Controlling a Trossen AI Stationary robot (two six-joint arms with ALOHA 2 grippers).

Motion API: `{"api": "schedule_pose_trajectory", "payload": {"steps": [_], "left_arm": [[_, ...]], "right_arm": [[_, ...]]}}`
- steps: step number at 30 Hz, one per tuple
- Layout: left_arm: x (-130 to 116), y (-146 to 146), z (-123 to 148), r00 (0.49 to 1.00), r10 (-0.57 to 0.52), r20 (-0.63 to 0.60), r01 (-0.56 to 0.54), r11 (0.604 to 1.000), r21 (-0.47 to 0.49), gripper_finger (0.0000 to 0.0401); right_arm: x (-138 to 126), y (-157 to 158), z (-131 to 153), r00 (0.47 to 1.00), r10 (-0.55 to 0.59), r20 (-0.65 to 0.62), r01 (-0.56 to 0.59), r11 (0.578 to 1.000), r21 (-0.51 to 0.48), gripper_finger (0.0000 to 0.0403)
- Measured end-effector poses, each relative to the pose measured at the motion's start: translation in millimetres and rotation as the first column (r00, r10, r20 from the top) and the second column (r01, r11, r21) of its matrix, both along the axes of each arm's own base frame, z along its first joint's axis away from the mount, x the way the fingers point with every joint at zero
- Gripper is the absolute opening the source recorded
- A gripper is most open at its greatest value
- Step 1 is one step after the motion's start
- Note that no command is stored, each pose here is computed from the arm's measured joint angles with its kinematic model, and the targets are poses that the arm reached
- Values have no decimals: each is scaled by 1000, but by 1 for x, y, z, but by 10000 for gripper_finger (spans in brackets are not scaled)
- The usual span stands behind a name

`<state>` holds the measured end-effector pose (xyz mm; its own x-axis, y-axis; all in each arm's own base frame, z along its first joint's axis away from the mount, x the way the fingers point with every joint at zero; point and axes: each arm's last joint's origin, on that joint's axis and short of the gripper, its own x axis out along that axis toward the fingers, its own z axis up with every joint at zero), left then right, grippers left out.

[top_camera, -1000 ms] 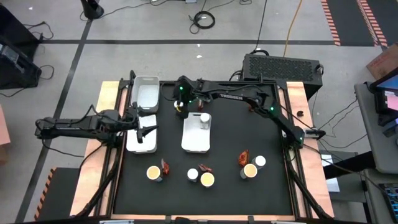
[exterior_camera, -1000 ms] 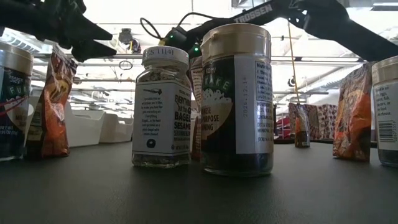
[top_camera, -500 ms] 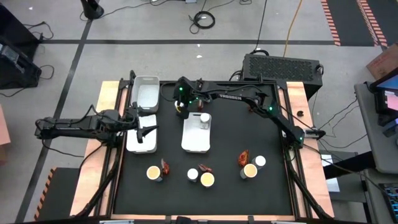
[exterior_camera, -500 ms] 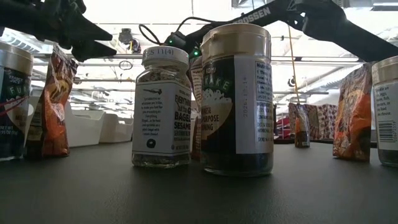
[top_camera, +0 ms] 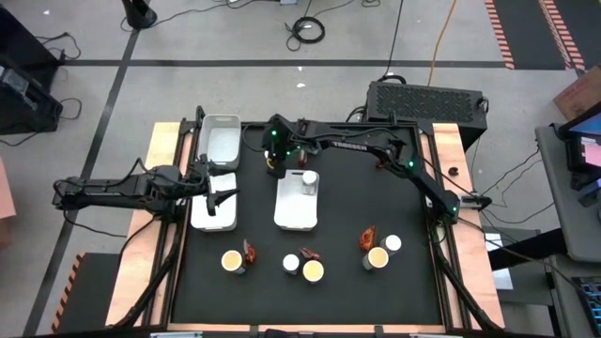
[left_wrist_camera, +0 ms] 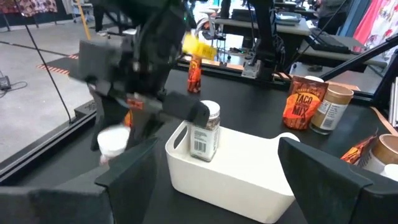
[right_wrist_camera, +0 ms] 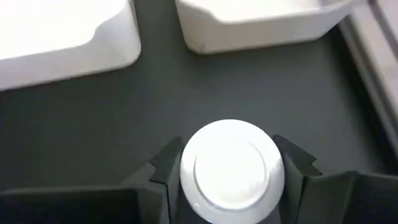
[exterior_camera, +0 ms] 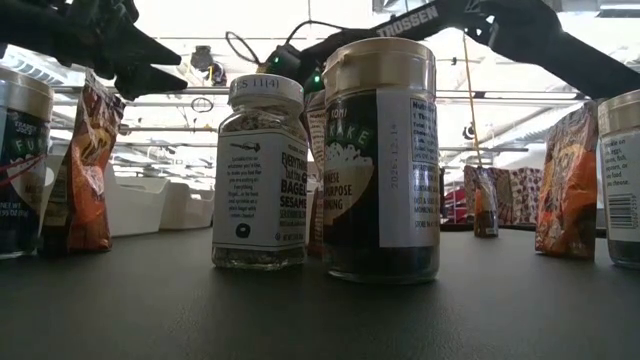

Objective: Sort spices by type
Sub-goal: Put the white seasoning bottle into the right white bin

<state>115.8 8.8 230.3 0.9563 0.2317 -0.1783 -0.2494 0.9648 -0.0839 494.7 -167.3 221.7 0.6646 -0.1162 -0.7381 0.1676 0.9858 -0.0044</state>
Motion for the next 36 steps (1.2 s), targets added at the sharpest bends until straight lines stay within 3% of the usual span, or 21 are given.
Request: {"api": "schedule_pose_trajectory", "payload": {"steps": [11, 20, 36], "left_arm": [[0, 0, 0, 1000, 3, -4, -3, 1000, 0, 327], [0, 0, 0, 1000, 3, -3, -3, 1000, 0, 327], [0, 0, 0, 1000, 12, -2, -12, 1000, 0, 327]], "right_arm": [[-29, 14, 80, 992, 53, 116, -54, 998, 11, 157], [-55, 51, 128, 984, 134, 120, -135, 991, 1, 149], [-65, 99, 131, 964, 265, -2, -265, 964, 19, 143]]}}
